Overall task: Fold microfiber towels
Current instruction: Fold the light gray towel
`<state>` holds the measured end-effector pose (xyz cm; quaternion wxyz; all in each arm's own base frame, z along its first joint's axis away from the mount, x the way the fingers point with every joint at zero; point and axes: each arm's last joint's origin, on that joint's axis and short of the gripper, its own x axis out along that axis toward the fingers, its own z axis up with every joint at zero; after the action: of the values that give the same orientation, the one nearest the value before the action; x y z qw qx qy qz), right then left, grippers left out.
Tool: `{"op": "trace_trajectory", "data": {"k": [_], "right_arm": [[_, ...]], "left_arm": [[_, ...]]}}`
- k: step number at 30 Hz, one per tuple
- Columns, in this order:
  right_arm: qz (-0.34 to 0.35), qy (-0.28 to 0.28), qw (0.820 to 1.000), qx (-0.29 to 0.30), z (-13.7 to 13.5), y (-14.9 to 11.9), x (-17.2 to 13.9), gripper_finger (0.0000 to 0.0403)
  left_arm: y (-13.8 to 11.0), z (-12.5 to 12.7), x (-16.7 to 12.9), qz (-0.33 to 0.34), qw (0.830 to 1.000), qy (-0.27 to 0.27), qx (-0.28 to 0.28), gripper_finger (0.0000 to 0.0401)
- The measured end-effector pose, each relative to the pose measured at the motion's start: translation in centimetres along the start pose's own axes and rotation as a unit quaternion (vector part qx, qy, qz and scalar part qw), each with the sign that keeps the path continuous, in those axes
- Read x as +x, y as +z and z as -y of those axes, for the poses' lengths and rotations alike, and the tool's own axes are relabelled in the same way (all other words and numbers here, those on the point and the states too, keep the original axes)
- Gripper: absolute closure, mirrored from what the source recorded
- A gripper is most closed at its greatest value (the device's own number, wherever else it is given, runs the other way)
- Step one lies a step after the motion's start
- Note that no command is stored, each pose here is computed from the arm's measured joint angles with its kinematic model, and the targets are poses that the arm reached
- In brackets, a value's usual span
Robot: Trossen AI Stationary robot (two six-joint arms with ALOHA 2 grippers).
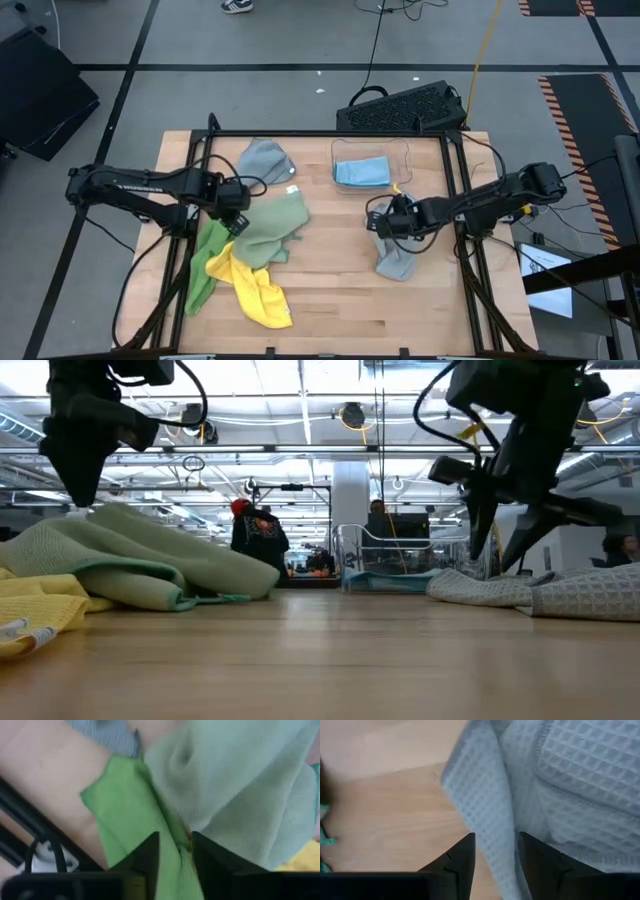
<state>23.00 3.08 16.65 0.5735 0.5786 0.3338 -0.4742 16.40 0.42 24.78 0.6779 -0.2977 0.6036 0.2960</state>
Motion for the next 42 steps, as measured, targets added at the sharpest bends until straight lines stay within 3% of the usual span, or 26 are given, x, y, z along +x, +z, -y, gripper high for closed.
{"op": "trace_trajectory", "data": {"k": [7, 13, 19, 23, 25, 28, 31, 34, 39, 42], "right_arm": [[-0.022, -0.018, 1.000, -0.004, 1.6, 0.8, 1.6, 0.0287], [-0.051, 0.011, 0.999, 0.007, 2.3, 0.2, 2.6, 0.0381], [-0.054, 0.130, 0.990, -0.033, -1.2, -1.5, -0.8, 0.0400], [-0.037, 0.195, 0.978, -0.067, -4.2, -2.8, -4.5, 0.0402], [-0.033, 0.174, 0.981, -0.082, -4.7, -3.0, -5.8, 0.0402], [-0.016, 0.086, 0.992, -0.094, -3.9, -2.7, -6.2, 0.0402], [-0.018, 0.028, 0.994, -0.104, -3.1, -1.6, -6.3, 0.0391], [-0.054, -0.023, 0.987, -0.151, -2.4, -0.3, -5.7, 0.0356], [-0.127, -0.032, 0.965, -0.229, -1.3, 1.3, -3.3, 0.0267], [-0.134, -0.055, 0.958, -0.247, -0.1, 2.1, -2.0, 0.0217]], "left_arm": [[0.3, 0.4, -0.5, 0.011, 1.000, -0.023, 0.007, 0.0189], [1.1, 1.1, -2.3, 0.055, 0.996, -0.055, 0.041, 0.0177], [2.2, 2.2, -4.0, 0.117, 0.984, -0.108, 0.078, 0.0176], [2.9, 3.3, -4.6, 0.170, 0.966, -0.154, 0.119, 0.0176], [3.2, 3.9, -4.8, 0.190, 0.957, -0.176, 0.130, 0.0176], [3.5, 4.2, -4.8, 0.206, 0.951, -0.189, 0.131, 0.0176], [3.7, 4.4, -5.1, 0.221, 0.945, -0.198, 0.137, 0.0176], [3.6, 4.3, -5.0, 0.213, 0.947, -0.194, 0.141, 0.0176], [3.3, 4.3, -4.8, 0.198, 0.950, -0.190, 0.150, 0.0176], [3.1, 4.4, -4.8, 0.194, 0.950, -0.192, 0.150, 0.0176]]}}
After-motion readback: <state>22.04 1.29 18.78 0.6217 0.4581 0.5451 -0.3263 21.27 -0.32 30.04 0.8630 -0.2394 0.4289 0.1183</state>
